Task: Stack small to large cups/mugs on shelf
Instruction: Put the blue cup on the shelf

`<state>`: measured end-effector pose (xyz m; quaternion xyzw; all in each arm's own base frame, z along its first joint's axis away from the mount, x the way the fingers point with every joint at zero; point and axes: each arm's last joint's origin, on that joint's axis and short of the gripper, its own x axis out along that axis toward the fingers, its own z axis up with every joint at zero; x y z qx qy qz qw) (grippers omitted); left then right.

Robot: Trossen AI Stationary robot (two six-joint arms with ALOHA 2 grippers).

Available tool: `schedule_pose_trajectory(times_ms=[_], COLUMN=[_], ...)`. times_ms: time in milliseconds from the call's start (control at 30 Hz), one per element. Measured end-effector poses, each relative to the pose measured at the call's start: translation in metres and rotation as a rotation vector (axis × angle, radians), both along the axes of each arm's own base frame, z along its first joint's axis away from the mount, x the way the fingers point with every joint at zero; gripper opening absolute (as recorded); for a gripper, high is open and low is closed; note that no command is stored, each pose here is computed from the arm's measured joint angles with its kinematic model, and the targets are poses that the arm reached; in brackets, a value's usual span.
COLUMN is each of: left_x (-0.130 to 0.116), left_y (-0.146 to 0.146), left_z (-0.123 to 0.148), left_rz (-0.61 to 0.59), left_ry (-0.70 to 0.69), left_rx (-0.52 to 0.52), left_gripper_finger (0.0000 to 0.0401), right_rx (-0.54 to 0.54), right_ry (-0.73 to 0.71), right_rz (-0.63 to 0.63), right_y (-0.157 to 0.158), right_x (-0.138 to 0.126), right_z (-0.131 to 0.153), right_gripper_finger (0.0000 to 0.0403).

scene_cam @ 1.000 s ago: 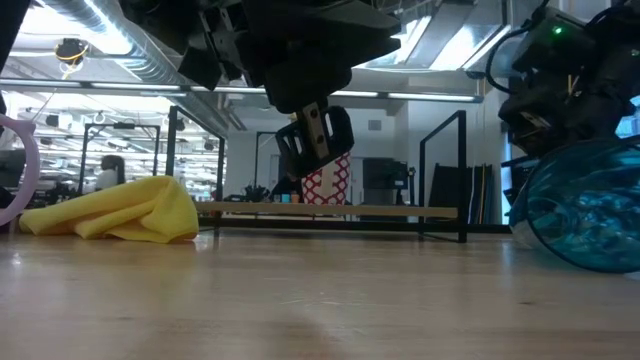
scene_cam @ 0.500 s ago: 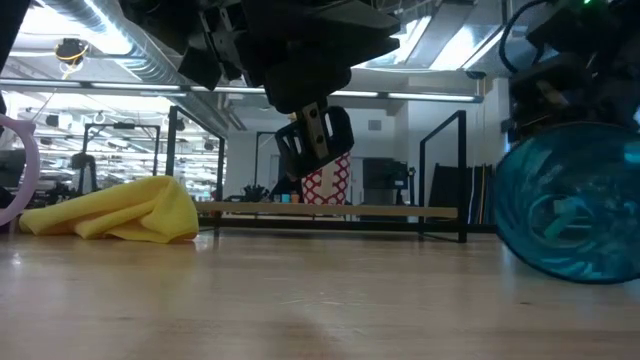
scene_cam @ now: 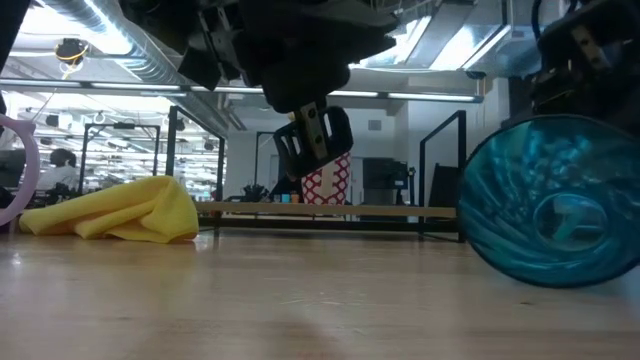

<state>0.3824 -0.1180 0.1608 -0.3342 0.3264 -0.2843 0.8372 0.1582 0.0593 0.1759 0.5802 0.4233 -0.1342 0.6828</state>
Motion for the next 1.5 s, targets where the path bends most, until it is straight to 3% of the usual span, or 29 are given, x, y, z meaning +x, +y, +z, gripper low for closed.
schedule_pose_trajectory(times_ms=[133, 367, 600, 1067, 1300, 1500], left_x=[0.000, -0.002, -0.002, -0.001, -0.001, -0.001], left_y=[-0.001, -0.011, -0.016, -0.018, -0.018, -0.018], left_z=[0.000, -0.001, -0.001, 0.004, 0.003, 0.003], left_rz=[0.043, 0.138, 0.267, 0.252, 0.255, 0.261], left_ry=[0.001, 0.020, 0.011, -0.044, -0.048, -0.052], left_rx=[0.015, 0.027, 0.069, 0.050, 0.064, 0.069], left_gripper_finger=[0.0014, 0.0014, 0.0014, 0.0001, 0.0001, 0.0001], right_rx=[-0.018, -0.142, -0.122, -0.050, -0.014, -0.044], right_ry=[-0.004, 0.136, 0.139, 0.130, 0.031, 0.036], right_rz=[-0.028, -0.185, -0.229, -0.238, -0.219, -0.197], right_y=[0.006, 0.006, 0.012, 0.027, 0.032, 0.040], right_x=[-0.001, -0.013, -0.001, 0.026, 0.038, 0.052], right_z=[0.006, 0.007, -0.001, -0.022, -0.019, -0.015], right_gripper_finger=[0.0004, 0.0002, 0.0002, 0.0001, 0.0001, 0.0000])
